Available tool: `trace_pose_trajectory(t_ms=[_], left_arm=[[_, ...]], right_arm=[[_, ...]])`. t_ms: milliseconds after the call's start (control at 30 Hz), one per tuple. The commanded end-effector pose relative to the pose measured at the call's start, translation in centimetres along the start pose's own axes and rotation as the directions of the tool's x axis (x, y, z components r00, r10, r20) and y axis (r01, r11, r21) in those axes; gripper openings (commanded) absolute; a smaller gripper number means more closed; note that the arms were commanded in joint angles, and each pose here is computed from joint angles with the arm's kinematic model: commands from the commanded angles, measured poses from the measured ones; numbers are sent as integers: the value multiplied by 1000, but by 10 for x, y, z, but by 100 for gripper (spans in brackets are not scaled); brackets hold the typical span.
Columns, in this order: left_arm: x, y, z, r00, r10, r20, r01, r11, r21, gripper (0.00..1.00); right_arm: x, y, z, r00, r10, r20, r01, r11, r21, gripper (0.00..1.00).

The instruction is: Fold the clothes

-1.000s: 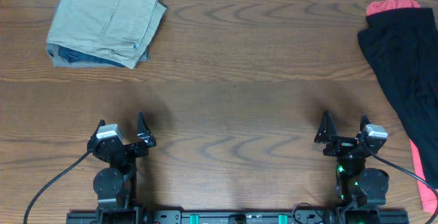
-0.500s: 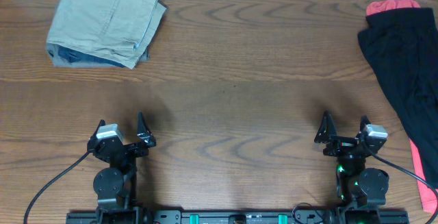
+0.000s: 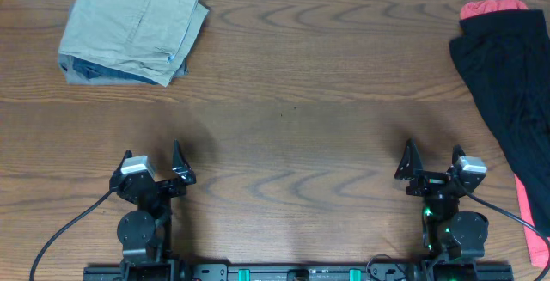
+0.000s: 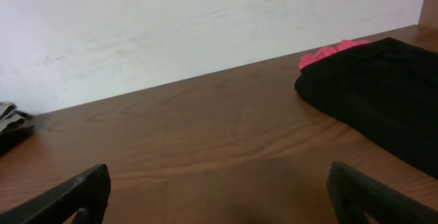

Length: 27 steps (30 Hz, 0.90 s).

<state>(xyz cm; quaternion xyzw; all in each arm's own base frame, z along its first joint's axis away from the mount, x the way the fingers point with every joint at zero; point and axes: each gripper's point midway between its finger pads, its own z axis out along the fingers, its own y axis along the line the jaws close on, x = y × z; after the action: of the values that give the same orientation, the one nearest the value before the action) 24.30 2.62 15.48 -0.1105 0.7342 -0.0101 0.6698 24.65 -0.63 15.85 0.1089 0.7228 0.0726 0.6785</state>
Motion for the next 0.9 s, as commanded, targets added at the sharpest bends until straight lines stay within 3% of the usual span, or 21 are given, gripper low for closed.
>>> trace_pose_trajectory(t_ms=[0, 867], left_arm=[[17, 8, 1, 999, 13, -49, -15, 999, -38, 98], [18, 8, 1, 999, 13, -50, -15, 999, -38, 98]], right_arm=[[-1, -4, 0, 1000, 13, 5, -13, 1000, 17, 99], [0, -4, 0, 1000, 13, 4, -13, 1000, 17, 99]])
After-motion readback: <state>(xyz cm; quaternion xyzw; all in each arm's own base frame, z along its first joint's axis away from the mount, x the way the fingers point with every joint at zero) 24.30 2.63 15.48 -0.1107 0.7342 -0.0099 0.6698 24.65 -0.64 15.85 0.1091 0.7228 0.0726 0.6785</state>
